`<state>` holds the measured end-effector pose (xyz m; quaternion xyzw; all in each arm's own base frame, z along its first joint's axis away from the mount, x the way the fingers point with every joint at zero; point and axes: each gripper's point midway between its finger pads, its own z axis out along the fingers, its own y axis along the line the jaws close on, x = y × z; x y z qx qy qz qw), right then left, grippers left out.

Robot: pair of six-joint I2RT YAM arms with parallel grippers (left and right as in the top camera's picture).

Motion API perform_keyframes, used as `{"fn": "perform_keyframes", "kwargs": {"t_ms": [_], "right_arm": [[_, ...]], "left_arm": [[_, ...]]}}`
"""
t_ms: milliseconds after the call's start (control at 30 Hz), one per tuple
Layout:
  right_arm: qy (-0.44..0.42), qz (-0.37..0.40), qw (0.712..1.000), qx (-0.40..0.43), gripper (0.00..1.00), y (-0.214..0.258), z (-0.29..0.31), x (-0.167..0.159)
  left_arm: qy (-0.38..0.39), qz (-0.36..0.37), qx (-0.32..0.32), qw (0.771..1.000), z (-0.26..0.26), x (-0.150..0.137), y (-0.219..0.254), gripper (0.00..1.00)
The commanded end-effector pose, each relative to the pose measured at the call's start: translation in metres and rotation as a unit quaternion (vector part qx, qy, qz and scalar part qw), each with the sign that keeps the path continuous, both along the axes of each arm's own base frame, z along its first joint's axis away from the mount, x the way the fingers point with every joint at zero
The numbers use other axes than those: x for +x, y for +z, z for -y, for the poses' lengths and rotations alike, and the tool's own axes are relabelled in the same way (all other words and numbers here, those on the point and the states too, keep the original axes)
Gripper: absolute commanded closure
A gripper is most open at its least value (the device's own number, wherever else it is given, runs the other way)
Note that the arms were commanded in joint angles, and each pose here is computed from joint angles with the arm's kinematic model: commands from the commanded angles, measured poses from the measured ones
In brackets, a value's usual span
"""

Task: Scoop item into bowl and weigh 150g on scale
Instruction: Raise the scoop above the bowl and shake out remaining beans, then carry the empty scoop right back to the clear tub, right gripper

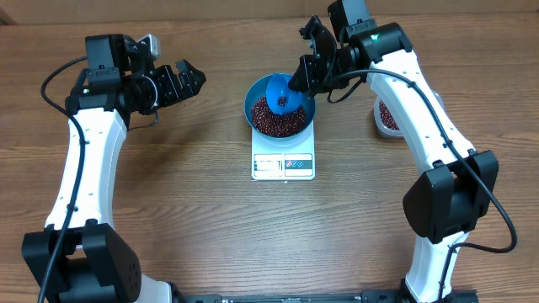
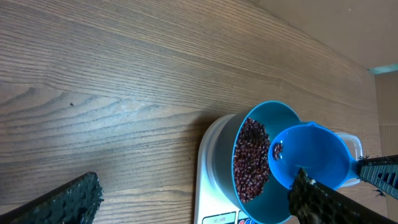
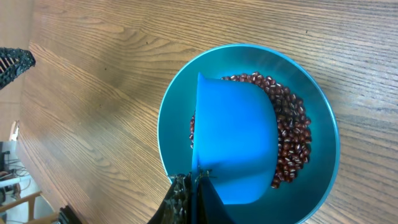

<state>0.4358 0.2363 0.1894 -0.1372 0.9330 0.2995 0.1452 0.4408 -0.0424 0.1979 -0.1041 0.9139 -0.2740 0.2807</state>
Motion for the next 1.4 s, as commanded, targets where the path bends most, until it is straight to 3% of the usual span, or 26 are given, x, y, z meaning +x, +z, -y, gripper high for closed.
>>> {"fn": "perform_keyframes", "kwargs": {"t_ms": [0,467,1067,1367], "right_arm": [[0.019,0.052,0.998,0.013,0.96,0.035,-0.001,-0.002],[0.064,0.085,0.994,-0.031,0.96,0.036,0.011,-0.011],[0.057,0.09,0.994,-0.028,0.96,0.038,0.013,-0.006],[0.032,0.079,0.994,0.063,0.96,0.064,0.042,0.004]], "left_arm": [[-0.006,0.024,0.008,1.0,0.002,0.002,0.017,0.0],[-0.006,0.024,0.008,1.0,0.002,0.002,0.017,0.01],[-0.006,0.024,0.008,1.0,0.002,0.002,0.017,0.0],[-0.006,0.024,0.008,1.0,0.002,0.002,0.017,0.0]]}}
